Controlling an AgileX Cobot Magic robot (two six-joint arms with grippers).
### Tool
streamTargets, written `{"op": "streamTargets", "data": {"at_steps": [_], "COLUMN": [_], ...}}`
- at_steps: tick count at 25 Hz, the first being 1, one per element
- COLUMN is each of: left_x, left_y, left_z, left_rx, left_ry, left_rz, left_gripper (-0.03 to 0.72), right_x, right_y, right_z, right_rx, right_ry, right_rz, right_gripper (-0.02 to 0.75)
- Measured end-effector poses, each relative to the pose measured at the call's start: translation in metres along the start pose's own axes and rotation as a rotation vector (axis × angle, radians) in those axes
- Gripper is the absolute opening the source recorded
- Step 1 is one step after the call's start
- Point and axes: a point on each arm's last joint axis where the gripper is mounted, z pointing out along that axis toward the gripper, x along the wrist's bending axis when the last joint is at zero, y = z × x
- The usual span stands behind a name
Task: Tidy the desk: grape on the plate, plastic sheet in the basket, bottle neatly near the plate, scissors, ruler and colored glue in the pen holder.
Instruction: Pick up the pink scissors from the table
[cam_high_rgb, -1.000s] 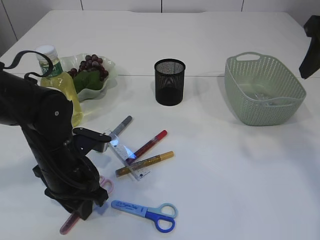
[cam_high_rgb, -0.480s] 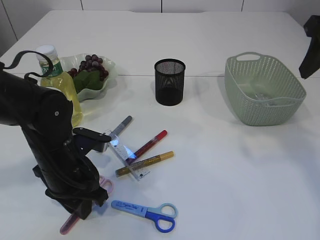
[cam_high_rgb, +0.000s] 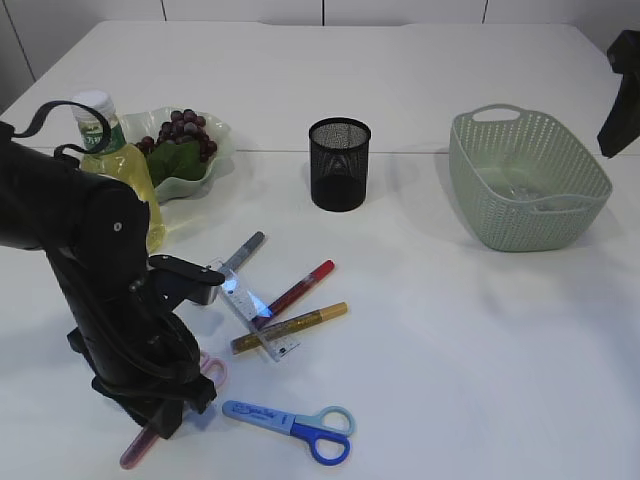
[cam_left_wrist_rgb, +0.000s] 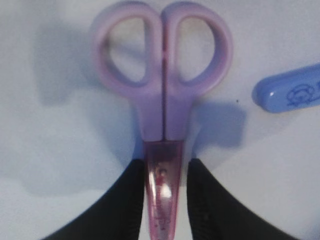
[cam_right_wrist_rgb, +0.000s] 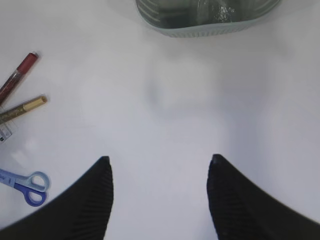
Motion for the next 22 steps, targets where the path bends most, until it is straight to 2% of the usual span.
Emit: {"op": "streamTargets", "data": {"at_steps": [5, 12, 22], "left_x": [0.0010, 0.0064, 0.0066], "left_y": [-0.0002, 0.0010, 0.0013], "left_z": [0.0004, 0.0007, 0.0013], "left_rx": [0.005, -0.006, -0.007], "left_ry": [0.016, 0.087, 0.088], "left_rz": [0.012, 0.021, 0.017], "left_gripper": [0.226, 0.226, 0.226], "right_x": [0.0000, 0.0000, 0.0000], "right_y": [0.0000, 0.0000, 0.0000], "right_z": [0.0000, 0.0000, 0.0000], "right_rx": [0.000, 0.000, 0.000], "right_ry": [0.000, 0.000, 0.000], "right_rz": [0.000, 0.000, 0.000], "right_gripper": [0.471, 0.471, 0.471]}}
